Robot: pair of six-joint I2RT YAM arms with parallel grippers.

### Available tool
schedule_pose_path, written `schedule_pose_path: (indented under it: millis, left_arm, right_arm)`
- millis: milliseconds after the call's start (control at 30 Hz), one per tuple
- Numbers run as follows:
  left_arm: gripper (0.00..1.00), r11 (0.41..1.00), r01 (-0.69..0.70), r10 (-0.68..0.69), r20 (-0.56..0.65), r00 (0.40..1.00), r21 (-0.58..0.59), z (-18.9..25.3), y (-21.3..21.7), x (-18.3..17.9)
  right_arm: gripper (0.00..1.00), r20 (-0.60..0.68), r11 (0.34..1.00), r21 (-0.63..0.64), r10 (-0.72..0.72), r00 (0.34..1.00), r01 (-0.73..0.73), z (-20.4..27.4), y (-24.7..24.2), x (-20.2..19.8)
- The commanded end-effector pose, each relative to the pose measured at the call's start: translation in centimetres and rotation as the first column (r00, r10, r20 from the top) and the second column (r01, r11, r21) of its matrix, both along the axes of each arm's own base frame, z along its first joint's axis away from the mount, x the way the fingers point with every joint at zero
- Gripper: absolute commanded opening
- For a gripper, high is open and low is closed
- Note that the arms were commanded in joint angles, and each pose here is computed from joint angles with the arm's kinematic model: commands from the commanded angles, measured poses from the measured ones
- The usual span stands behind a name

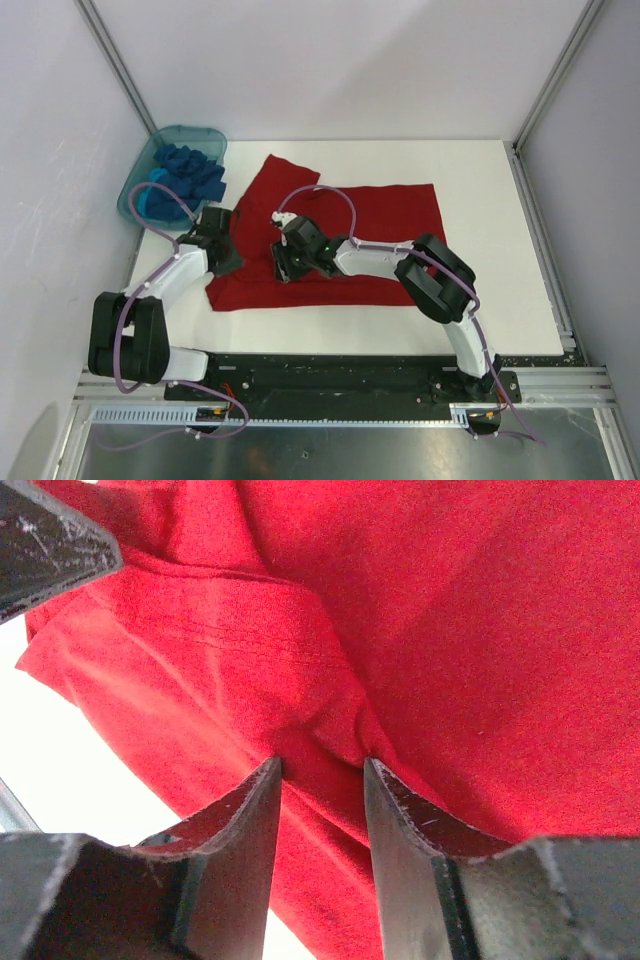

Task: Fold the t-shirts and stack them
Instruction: Fold the flattened tshirt in 1/3 of the way

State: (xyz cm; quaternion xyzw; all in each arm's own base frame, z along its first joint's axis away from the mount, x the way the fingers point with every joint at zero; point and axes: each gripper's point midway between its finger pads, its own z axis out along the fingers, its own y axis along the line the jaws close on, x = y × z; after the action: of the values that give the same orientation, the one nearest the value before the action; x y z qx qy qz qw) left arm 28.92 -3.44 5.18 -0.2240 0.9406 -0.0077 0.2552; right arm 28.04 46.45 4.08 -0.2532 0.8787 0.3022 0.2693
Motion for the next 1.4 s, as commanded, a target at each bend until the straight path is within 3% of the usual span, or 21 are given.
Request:
schedule_pose_path:
  millis: [0,333,800,1000,1200,1367]
  left_arm:
    - [0.3,1.0,-0.012,0.012,0.031,0.999,-0.011,0.5,0.3,0.2]
    - [0.27,1.0,-0.029,0.029,0.01,1.0,-0.006,-0.1,1.3,-0.2]
    - [0.19,0.999,-0.036,0.036,0.004,0.999,-0.019,-0.4,1.7,-0.3]
    - [0.16,0.999,-0.035,0.035,0.005,0.999,-0.022,-0.4,1.6,-0.3]
    - [0.14,0.999,-0.033,0.033,0.009,0.999,-0.024,-0.3,1.6,-0.2]
    - [0.12,0.999,-0.033,0.033,0.011,0.999,-0.024,-0.2,1.6,-0.1]
  right_arm:
    - [0.45,0.128,0.993,0.114,-0.001,0.992,-0.013,5.5,1.8,3.0]
    - [0.53,0.154,0.975,0.202,0.057,0.986,-0.088,6.6,5.6,4.6]
    - [0.52,0.084,0.984,0.139,0.099,0.991,-0.11,2.0,7.0,3.6]
    - [0.48,0.093,0.987,0.14,0.073,0.993,-0.085,2.5,6.7,3.9]
    - [0.31,0.085,0.987,0.148,0.045,0.995,-0.057,2.8,6.5,4.4]
    - [0.28,0.098,0.988,0.154,0.018,0.995,-0.033,3.5,6.2,4.8]
